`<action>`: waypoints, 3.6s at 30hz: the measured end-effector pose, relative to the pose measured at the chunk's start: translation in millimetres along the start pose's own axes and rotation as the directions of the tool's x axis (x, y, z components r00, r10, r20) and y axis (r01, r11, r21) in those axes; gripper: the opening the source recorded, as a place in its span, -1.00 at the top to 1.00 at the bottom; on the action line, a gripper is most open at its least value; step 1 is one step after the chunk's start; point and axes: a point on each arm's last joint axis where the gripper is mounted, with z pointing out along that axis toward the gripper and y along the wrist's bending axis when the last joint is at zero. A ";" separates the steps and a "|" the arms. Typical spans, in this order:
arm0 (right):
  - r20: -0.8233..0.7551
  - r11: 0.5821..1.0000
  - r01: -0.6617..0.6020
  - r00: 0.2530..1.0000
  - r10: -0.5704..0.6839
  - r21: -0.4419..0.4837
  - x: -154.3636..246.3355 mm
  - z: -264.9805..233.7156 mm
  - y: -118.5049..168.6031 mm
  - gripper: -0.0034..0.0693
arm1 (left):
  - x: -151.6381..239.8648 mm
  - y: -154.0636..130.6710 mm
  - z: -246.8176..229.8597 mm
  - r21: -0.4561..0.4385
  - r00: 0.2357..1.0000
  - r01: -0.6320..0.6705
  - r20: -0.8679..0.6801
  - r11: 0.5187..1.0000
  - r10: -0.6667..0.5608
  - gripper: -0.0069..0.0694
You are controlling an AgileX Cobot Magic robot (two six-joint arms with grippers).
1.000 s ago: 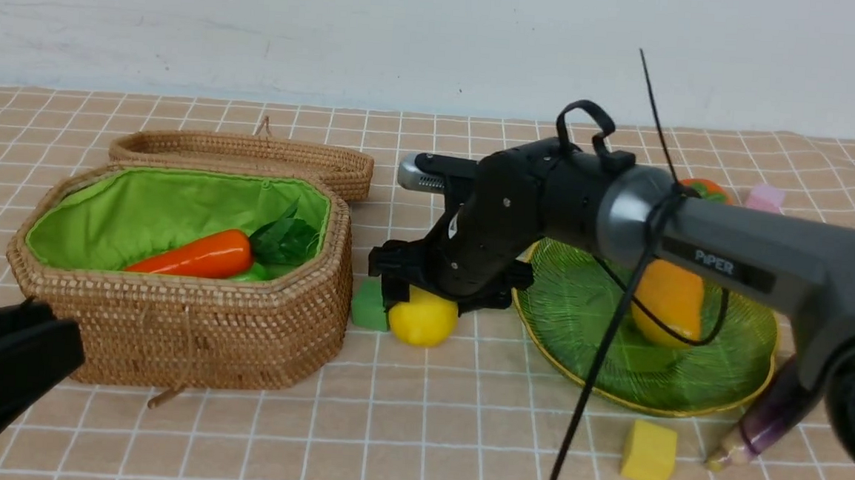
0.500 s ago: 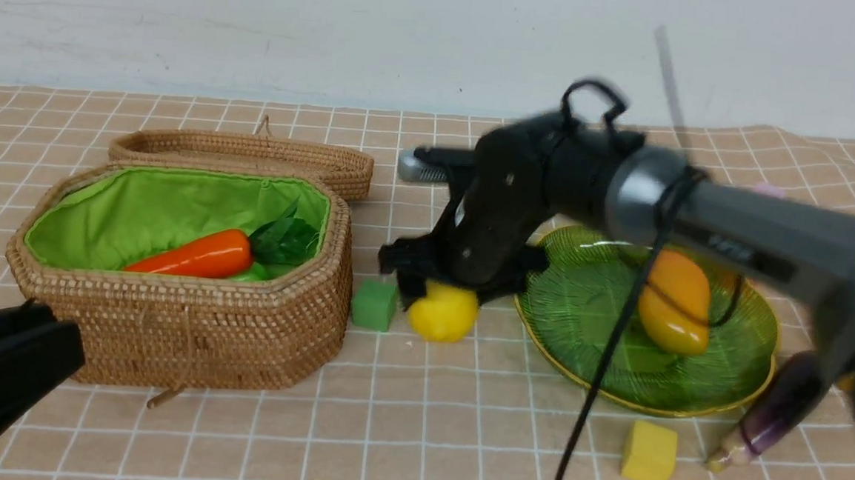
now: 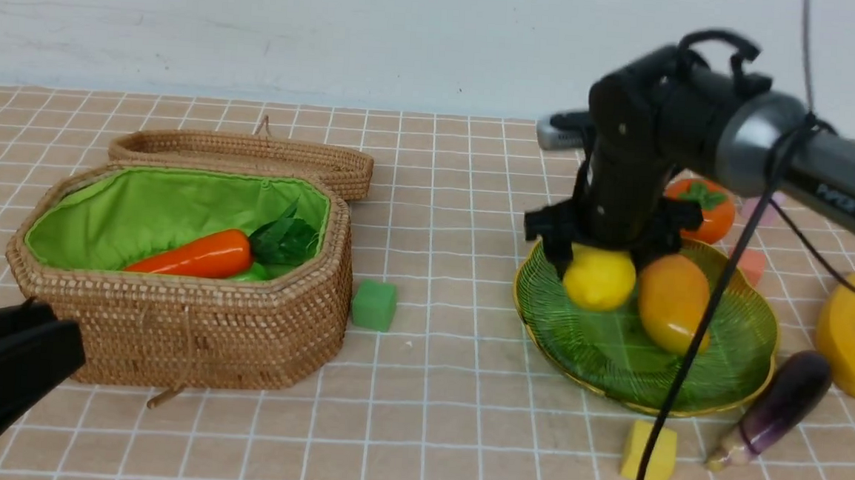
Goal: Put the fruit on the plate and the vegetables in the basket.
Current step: Use the right arm to grab a lemon and put it into the right plate, then use the right arm to grab a banana and put it into the right plate, then grab an eggplant with your right arm and place it in the basket on the left.
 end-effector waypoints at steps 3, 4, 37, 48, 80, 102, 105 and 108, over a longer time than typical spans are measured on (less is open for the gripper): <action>-0.014 1.000 -0.004 1.000 0.004 0.006 0.8 -0.4 -1.6 -0.92 | 0.0 0.0 0.0 0.000 1.000 0.000 0.000 1.000 0.000 0.43; -0.017 1.000 -0.004 1.000 0.004 0.007 1.0 -0.5 -1.7 -0.92 | 0.0 0.0 0.0 0.000 1.000 0.000 0.000 1.000 0.000 0.43; 0.065 0.865 -0.499 0.866 0.495 0.056 106.4 -58.9 -215.5 -0.26 | 0.4 0.1 0.0 -0.001 1.000 0.000 -0.004 1.000 0.000 0.39; 0.168 0.884 -0.467 0.874 0.456 0.033 65.5 27.7 -246.3 -0.38 | 0.4 0.7 0.0 -0.007 1.000 -0.017 -0.004 1.000 0.017 0.39; 0.046 0.952 -0.235 0.968 0.248 -0.199 38.6 -7.6 -156.0 -0.11 | 0.9 1.0 0.2 -0.011 1.000 -0.025 -0.006 1.000 0.025 0.39; -0.018 0.954 -0.248 0.968 0.249 -0.169 51.1 -56.6 -142.7 -0.57 | 0.9 1.1 0.2 -0.012 1.000 -0.028 -0.006 1.000 0.028 0.39; -0.066 0.924 -0.376 0.926 0.371 -0.066 72.4 -60.7 -159.7 -0.57 | 0.9 1.1 0.2 -0.012 1.000 -0.028 -0.006 1.000 0.028 0.39; -0.089 0.875 -0.483 0.873 0.480 -0.017 90.2 -39.2 -172.1 -0.57 | 0.9 1.1 0.2 -0.012 1.000 -0.028 -0.006 1.000 0.028 0.39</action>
